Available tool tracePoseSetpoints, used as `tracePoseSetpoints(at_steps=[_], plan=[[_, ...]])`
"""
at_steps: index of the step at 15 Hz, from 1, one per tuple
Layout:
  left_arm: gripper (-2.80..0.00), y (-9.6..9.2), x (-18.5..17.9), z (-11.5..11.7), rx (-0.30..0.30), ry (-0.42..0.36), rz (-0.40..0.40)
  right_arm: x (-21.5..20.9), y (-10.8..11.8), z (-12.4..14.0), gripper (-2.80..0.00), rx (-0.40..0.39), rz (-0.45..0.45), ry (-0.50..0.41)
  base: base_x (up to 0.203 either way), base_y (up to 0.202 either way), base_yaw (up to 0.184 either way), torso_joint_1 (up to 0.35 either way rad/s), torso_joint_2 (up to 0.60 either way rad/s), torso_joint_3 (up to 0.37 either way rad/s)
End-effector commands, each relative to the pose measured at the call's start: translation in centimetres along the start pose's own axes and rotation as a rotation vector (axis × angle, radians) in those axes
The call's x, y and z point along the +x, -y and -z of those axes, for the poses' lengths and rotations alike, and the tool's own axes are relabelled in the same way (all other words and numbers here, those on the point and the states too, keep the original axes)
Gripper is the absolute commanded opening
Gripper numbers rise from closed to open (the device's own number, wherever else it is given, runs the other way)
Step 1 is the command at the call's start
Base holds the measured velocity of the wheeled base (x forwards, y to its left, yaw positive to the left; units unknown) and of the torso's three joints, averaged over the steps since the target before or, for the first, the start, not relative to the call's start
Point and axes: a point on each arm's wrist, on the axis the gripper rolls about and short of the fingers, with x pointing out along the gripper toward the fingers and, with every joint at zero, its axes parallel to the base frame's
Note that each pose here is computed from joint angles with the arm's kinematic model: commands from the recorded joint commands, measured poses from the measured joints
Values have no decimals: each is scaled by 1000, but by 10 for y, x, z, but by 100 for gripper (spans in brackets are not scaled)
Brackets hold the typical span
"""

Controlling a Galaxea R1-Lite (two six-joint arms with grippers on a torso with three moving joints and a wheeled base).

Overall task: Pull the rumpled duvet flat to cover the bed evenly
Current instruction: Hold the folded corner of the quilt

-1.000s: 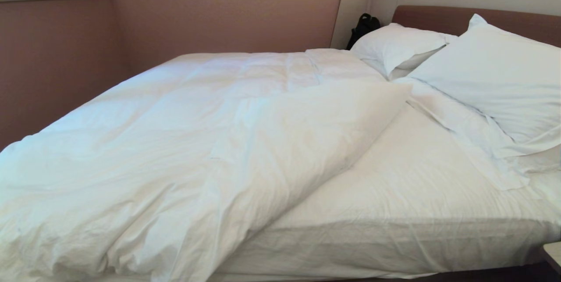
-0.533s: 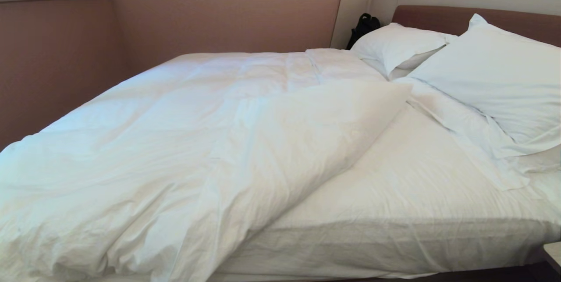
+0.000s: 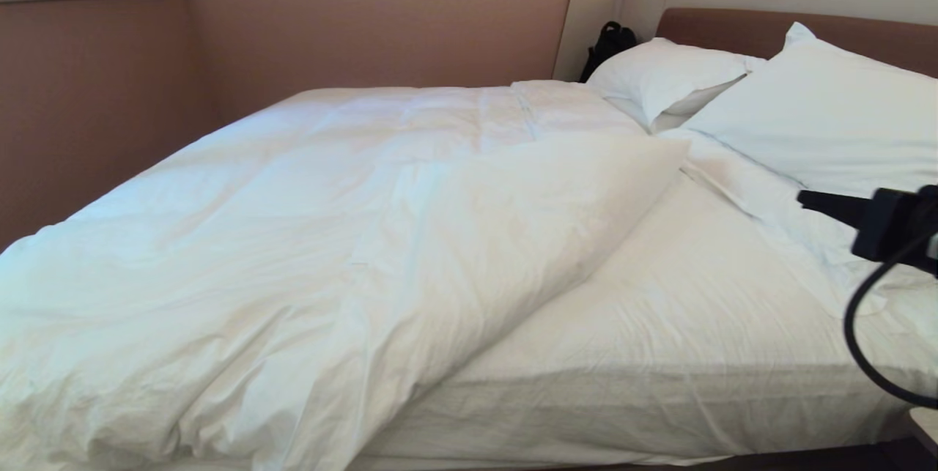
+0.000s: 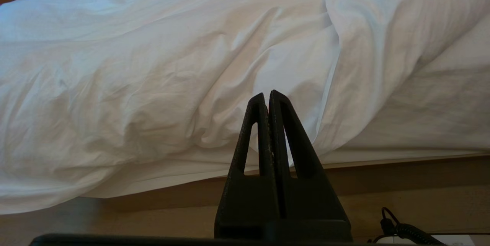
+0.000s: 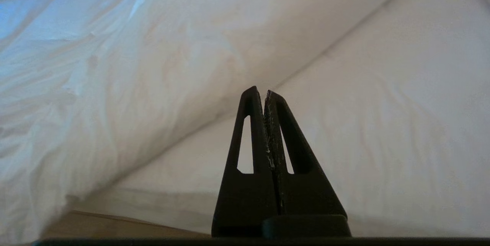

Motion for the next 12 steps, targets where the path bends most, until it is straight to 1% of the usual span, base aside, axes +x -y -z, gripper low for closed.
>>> tracePoseSetpoints(at_steps=[1, 3, 4, 8, 9, 11, 12], plan=[[-280, 0, 0, 0, 0, -1, 0, 73, -7, 6, -280, 23, -60, -16, 0, 0, 0, 0, 0, 0], [-280, 0, 0, 0, 0, 0, 0, 103, -26, 6, -280, 20, -124, -12, 0, 0, 0, 0, 0, 0], [-280, 0, 0, 0, 0, 0, 0, 111, -34, 6, -280, 16, -151, -5, 0, 0, 0, 0, 0, 0], [-280, 0, 0, 0, 0, 0, 0, 142, -54, 11, -280, 1, -204, -24, 0, 0, 0, 0, 0, 0], [-280, 0, 0, 0, 0, 0, 0, 152, -60, 14, -280, -2, -214, -30, 0, 0, 0, 0, 0, 0], [-280, 0, 0, 0, 0, 0, 0, 175, -68, 18, -280, -29, -203, -27, 0, 0, 0, 0, 0, 0], [-280, 0, 0, 0, 0, -1, 0, 187, -70, 25, -280, -51, -199, -38, 0, 0, 0, 0, 0, 0]])
